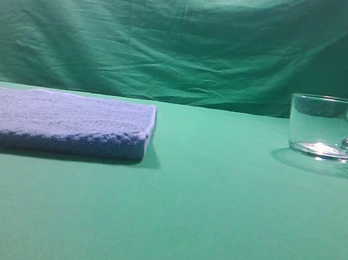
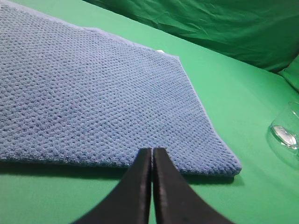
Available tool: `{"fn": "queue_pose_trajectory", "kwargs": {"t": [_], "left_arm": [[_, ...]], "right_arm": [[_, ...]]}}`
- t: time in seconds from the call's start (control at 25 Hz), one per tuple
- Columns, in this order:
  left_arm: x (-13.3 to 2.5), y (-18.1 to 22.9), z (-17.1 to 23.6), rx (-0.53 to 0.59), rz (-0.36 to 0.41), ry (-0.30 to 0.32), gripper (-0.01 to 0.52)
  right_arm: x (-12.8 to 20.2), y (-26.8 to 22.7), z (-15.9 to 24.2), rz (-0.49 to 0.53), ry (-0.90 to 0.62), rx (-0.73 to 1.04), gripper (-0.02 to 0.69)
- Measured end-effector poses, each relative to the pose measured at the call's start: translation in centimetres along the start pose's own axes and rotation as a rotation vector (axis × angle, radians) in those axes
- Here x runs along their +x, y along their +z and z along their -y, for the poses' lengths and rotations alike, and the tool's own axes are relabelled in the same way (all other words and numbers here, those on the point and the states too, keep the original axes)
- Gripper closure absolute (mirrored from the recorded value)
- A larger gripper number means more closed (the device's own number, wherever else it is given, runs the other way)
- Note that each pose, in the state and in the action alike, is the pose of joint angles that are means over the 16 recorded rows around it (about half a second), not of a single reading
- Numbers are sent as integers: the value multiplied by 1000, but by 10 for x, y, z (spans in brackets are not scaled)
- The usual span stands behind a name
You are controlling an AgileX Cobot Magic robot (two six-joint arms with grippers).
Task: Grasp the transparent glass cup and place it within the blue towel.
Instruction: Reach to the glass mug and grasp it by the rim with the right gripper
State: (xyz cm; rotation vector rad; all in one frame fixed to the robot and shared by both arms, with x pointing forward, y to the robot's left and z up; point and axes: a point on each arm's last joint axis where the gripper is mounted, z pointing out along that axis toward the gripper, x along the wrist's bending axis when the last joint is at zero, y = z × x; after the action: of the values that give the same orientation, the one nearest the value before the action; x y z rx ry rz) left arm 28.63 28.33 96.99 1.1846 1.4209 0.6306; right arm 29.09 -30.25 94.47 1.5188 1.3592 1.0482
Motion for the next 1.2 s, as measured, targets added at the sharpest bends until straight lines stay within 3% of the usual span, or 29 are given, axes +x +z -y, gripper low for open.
{"fn": "queue_pose_trajectory", "kwargs": {"t": [0.92,1.2], "left_arm": [[0,0,0,0,0,0,514],[0,0,0,0,0,0,514]], "right_arm": [[0,0,-1,-1,1,-6,665],[2,-1,-10,-21,2,-107,665]]}}
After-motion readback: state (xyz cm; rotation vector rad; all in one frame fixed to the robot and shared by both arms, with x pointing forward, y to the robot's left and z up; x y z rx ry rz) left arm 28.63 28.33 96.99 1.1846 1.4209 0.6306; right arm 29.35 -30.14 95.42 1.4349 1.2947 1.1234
